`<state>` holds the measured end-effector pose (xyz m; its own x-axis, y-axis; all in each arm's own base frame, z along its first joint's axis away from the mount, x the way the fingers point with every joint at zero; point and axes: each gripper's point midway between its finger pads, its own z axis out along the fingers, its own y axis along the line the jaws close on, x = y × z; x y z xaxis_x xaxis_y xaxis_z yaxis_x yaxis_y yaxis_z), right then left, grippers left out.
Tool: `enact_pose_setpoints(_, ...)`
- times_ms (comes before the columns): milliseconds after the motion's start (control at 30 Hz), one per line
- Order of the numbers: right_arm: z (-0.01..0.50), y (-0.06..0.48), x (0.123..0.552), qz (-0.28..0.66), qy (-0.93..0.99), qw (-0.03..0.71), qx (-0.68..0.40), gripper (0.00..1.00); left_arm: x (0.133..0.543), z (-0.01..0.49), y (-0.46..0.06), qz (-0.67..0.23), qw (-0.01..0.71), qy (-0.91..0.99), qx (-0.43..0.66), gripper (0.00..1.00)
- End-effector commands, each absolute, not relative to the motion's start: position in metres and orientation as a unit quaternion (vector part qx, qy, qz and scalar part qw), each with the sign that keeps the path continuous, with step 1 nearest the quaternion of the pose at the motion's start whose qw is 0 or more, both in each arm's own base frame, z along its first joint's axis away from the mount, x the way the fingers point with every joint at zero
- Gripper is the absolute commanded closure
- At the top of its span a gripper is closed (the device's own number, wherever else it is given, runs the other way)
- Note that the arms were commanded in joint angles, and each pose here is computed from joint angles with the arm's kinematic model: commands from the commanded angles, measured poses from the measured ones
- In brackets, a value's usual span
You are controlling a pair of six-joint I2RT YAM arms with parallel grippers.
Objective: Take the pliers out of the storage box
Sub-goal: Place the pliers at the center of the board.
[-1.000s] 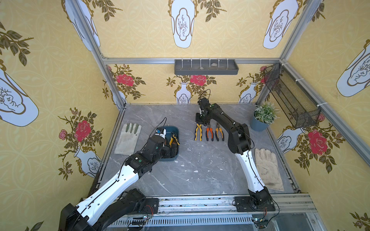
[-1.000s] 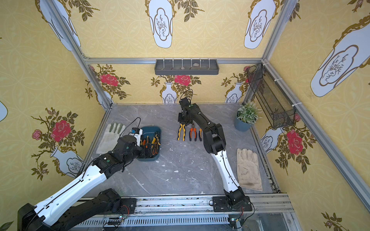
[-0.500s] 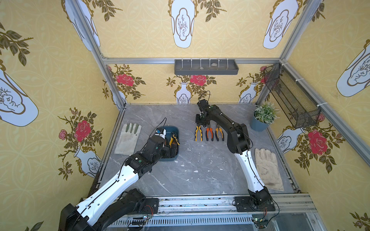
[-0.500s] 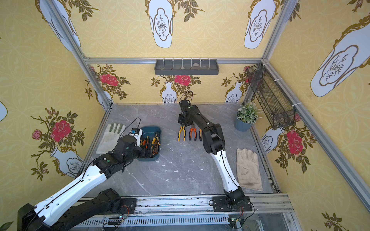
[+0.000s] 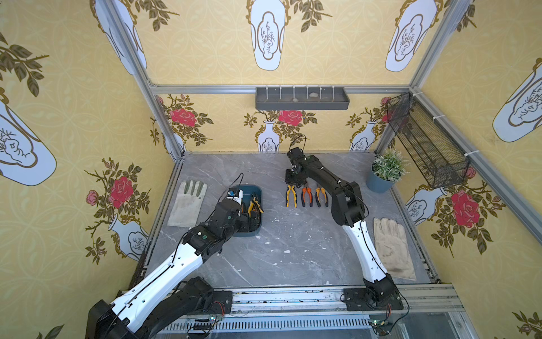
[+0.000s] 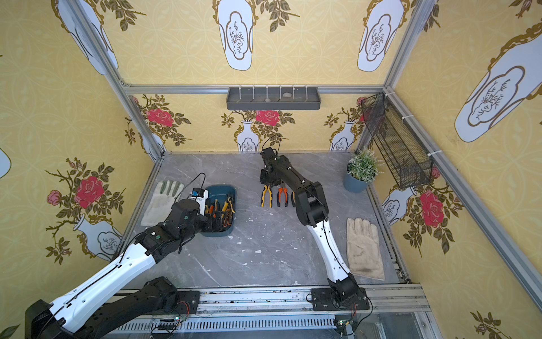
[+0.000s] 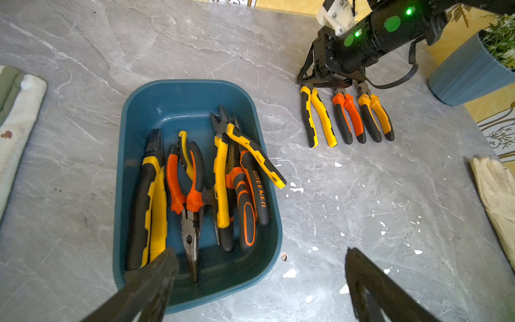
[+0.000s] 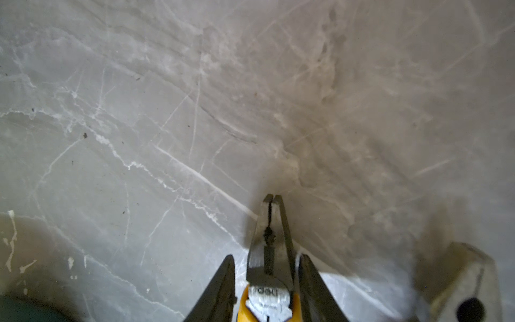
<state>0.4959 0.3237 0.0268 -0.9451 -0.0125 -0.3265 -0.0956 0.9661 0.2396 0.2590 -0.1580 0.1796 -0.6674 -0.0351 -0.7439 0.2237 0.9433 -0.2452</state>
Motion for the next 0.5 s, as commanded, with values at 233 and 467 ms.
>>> enact_pose_setpoints(233, 0.019, 0.322, 0.492, 0.078, 0.980, 0.180, -0.033, 0.67, 0.260, 0.181, -0.158, -0.162, 0.410, 0.896, 0.051, 0.05)
enact_pose_setpoints(467, 0.025, 0.316, 0.494, 0.065, 0.979, 0.192, -0.024, 0.72, 0.260, 0.181, -0.158, -0.162, 0.409, 0.896, 0.050, 0.05)
